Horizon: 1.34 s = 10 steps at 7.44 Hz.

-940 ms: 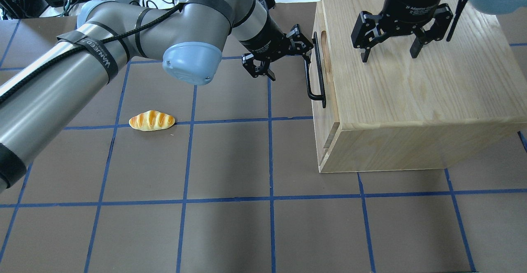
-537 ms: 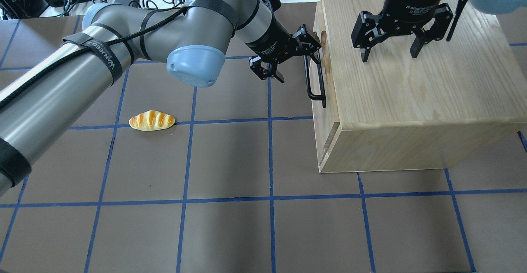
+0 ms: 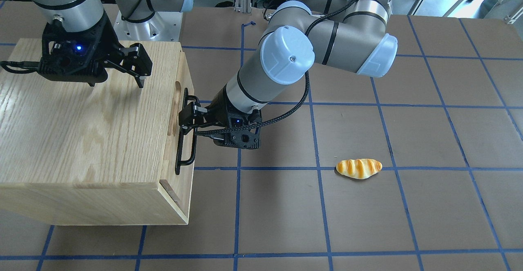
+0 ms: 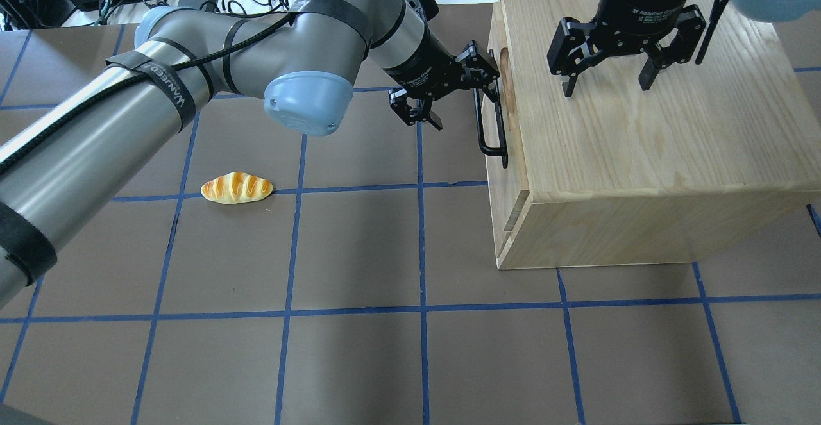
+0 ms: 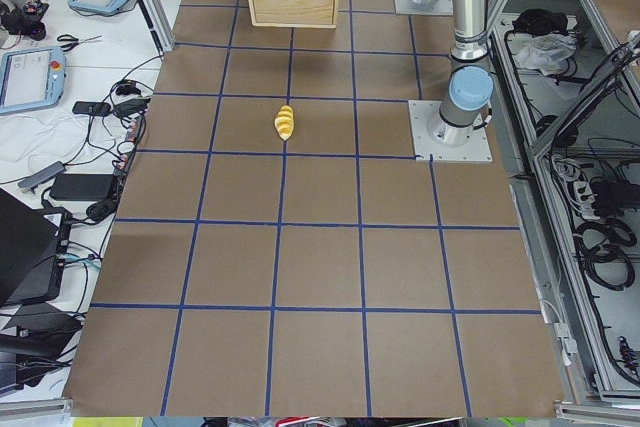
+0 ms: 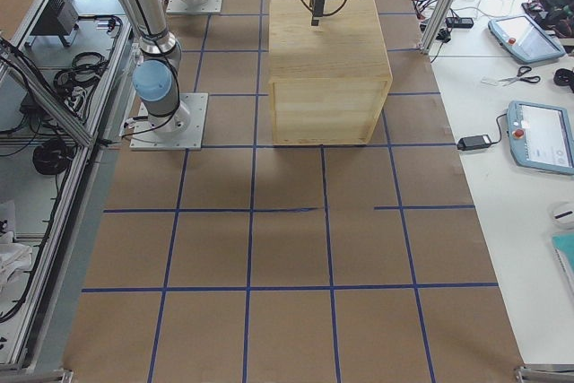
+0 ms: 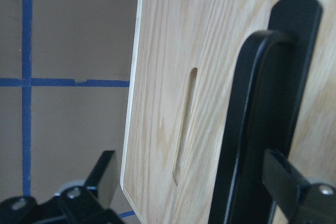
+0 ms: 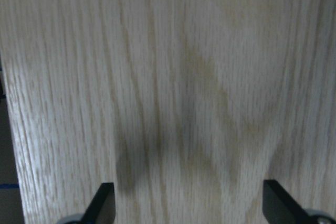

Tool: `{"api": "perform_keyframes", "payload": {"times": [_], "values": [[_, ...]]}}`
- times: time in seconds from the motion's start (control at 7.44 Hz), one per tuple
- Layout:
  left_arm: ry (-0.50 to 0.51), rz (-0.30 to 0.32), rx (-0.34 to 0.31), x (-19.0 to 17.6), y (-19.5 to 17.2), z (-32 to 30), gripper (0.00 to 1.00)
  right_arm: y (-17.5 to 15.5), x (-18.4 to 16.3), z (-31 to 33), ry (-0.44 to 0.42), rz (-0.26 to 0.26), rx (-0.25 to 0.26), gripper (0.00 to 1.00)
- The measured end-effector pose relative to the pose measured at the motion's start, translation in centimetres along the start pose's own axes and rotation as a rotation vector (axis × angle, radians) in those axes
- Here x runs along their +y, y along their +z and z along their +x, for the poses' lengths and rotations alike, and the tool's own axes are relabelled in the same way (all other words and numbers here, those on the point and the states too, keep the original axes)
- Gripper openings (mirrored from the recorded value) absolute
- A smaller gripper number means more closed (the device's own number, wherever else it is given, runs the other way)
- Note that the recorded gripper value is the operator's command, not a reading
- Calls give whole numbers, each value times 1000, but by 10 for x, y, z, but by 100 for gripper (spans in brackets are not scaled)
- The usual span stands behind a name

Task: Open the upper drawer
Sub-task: 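Pull the drawer handle away from the cabinet with the left gripper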

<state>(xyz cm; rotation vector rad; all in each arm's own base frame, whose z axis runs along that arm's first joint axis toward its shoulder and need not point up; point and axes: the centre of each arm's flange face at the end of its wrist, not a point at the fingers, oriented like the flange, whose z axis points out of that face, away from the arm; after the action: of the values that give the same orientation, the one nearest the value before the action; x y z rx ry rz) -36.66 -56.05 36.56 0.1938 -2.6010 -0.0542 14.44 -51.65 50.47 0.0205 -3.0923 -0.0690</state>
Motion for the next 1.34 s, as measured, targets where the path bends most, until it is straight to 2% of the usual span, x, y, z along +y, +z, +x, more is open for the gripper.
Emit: {"api": "perform_keyframes", "payload": {"times": [0.81, 1.34], "values": [[55, 52, -120, -1, -7, -12, 100, 0, 0, 0, 0, 0, 0, 100], [94, 34, -183, 2, -9, -43, 100, 0, 0, 0, 0, 0, 0, 100]]}}
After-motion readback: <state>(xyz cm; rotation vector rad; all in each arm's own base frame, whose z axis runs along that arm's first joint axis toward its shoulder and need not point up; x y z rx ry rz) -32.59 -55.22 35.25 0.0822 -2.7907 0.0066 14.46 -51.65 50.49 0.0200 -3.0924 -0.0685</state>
